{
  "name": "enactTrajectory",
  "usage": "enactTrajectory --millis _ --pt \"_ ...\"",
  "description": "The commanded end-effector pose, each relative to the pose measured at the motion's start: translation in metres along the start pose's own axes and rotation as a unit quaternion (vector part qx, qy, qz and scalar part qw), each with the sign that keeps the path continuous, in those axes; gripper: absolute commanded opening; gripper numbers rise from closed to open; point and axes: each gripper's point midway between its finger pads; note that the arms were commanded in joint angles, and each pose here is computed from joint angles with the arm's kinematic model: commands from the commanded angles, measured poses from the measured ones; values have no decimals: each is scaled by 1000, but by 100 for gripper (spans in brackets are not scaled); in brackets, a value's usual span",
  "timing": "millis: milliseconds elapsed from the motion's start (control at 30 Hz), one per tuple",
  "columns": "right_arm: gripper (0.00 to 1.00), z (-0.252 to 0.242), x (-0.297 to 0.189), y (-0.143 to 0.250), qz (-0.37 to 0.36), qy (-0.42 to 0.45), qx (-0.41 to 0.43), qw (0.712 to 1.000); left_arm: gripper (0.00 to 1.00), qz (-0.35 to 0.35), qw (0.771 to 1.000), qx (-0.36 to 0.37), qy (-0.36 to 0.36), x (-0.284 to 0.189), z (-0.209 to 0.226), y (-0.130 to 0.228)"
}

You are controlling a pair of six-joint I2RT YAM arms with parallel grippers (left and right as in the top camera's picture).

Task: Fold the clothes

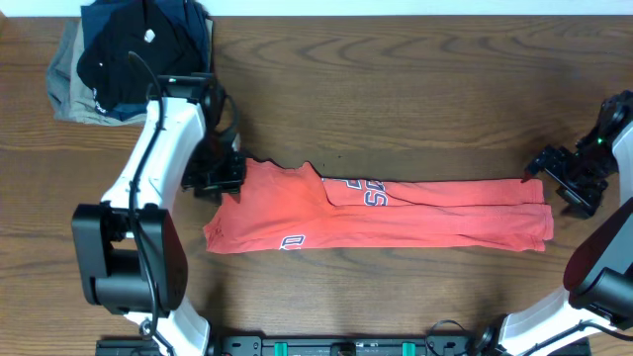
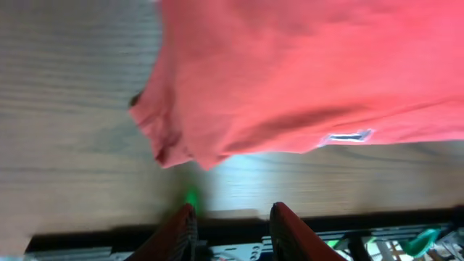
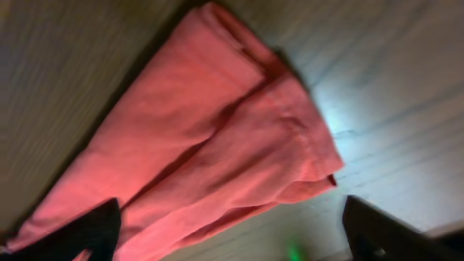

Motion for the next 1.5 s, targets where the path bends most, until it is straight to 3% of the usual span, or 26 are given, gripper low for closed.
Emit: enactTrajectory --millis 0,33,167,300,767,1067,1233,1467 --pt "59 24 -7 1 -9 -25 -33 999 33 3 999 28 29 7 -28 4" --pt "44 28 -5 3 -6 -24 -40 999 28 1 999 39 32 11 -36 5" --pt "19 39 3 12 4 -7 -66 998 6 15 997 61 36 30 -56 19" --pt "4 39 10 17 10 19 -57 998 6 19 997 68 30 49 -62 25" --pt "8 20 60 38 30 50 -46 997 6 33 999 -10 36 103 -21 18" --pt "8 6 77 43 27 79 -46 995 6 29 994 -99 20 99 36 4" --pt "15 1 82 42 21 89 -46 995 6 22 991 -131 13 96 59 -2" --pt "9 -23 76 40 9 158 -9 987 6 12 983 -181 19 91 87 -10"
Point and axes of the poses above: each gripper's point midway between its finger pads, its own x axis out along the fingers, its own z axis along the line the jaws close on, y = z × x, and after that the axes turned 12 degrees about -x, right-handed
